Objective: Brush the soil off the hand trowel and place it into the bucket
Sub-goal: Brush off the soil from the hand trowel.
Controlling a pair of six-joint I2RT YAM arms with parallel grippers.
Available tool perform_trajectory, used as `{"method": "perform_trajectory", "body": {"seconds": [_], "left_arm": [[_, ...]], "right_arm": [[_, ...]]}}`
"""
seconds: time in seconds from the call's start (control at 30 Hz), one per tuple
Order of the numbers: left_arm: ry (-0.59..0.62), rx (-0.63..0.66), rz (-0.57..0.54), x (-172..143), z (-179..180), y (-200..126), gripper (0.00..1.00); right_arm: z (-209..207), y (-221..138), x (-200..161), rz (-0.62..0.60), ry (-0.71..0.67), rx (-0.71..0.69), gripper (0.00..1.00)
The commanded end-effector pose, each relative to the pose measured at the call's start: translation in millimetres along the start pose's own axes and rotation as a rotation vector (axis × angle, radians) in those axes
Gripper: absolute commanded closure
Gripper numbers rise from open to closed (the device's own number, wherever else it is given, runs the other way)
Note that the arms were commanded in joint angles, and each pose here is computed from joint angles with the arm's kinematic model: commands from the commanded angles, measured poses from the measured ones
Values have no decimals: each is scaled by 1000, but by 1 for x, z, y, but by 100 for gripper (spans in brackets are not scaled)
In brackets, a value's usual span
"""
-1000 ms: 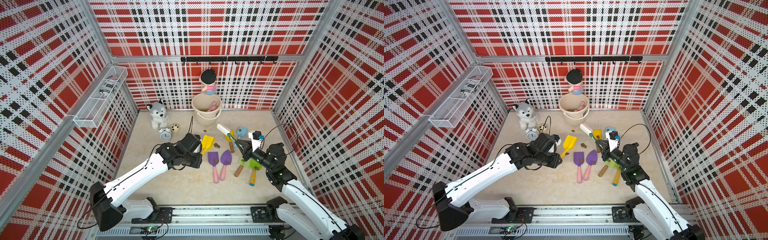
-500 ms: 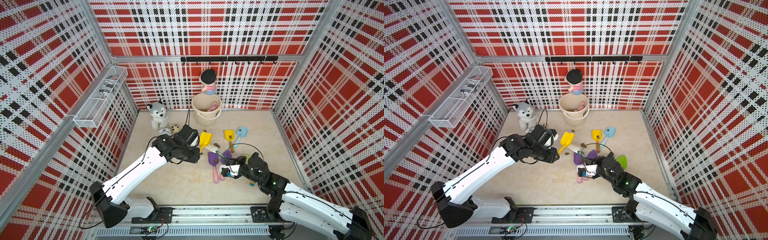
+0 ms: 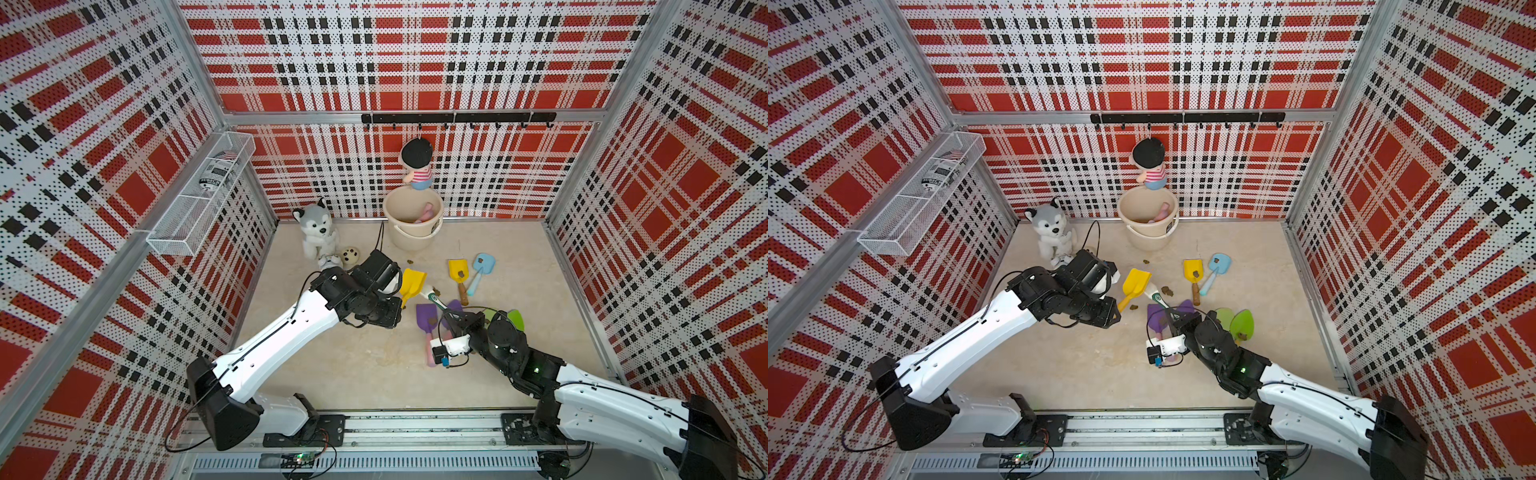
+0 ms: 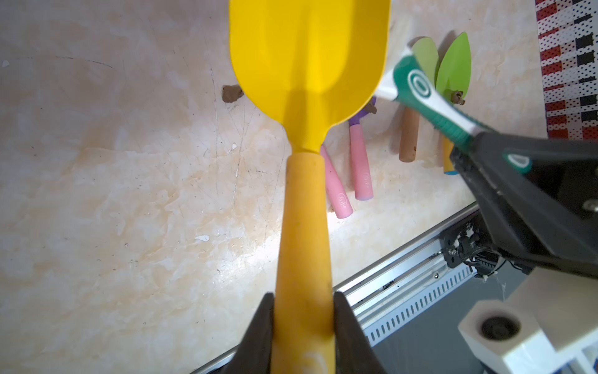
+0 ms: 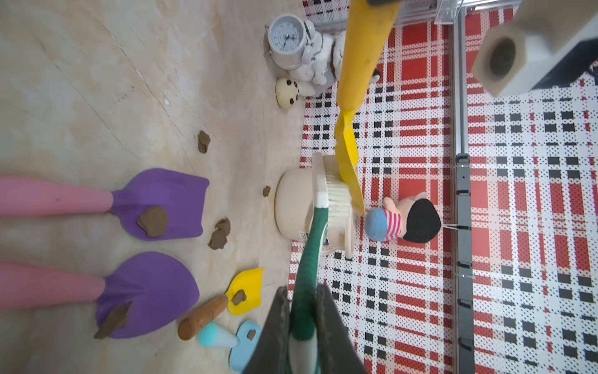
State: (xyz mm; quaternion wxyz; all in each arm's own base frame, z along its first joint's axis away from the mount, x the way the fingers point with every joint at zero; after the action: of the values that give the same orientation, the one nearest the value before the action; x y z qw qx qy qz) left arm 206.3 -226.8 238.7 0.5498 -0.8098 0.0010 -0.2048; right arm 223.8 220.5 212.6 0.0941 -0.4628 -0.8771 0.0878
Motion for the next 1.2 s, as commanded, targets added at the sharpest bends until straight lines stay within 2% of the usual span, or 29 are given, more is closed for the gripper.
{"method": "perform_trajectory", "body": {"seconds": [0.0,0.2,0.37,0.53,0.7,0.97,1.17], "left_arm": [[8,-12,9,-2,0,1,100],[13,-37,-30,6,-7,-9,100],[16,-54,-45,13,-11,-11,100],[19,-38,-14,11,-7,5,100],[27,-38,4,9,-7,12,100],[26,-33,8,5,-4,14,100],[28,-42,-17,8,-6,8,100]], "right_arm": [[-30,-2,-23,78,69,-139,100],[15,1,-39,123,122,-28,100],[36,0,-7,48,83,91,100],[24,-5,30,-67,-24,70,100],[-4,-5,41,-91,-76,-12,100],[-24,1,17,31,-98,-67,100],[-28,2,-22,143,22,-98,100]]}}
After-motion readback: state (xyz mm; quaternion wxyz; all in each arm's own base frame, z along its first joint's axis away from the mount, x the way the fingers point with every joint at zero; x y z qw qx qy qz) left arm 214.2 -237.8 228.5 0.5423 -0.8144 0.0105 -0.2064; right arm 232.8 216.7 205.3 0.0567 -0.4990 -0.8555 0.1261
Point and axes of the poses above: each gripper's point midway between its finger pads, its own y axis out along the fingers, its own z axis along the line the jaws close on, x = y × z, the point moved 2 cm from there along -y, back along the fingers, and after that the axes turned 1 degree about -y, right-handed, at the moved point
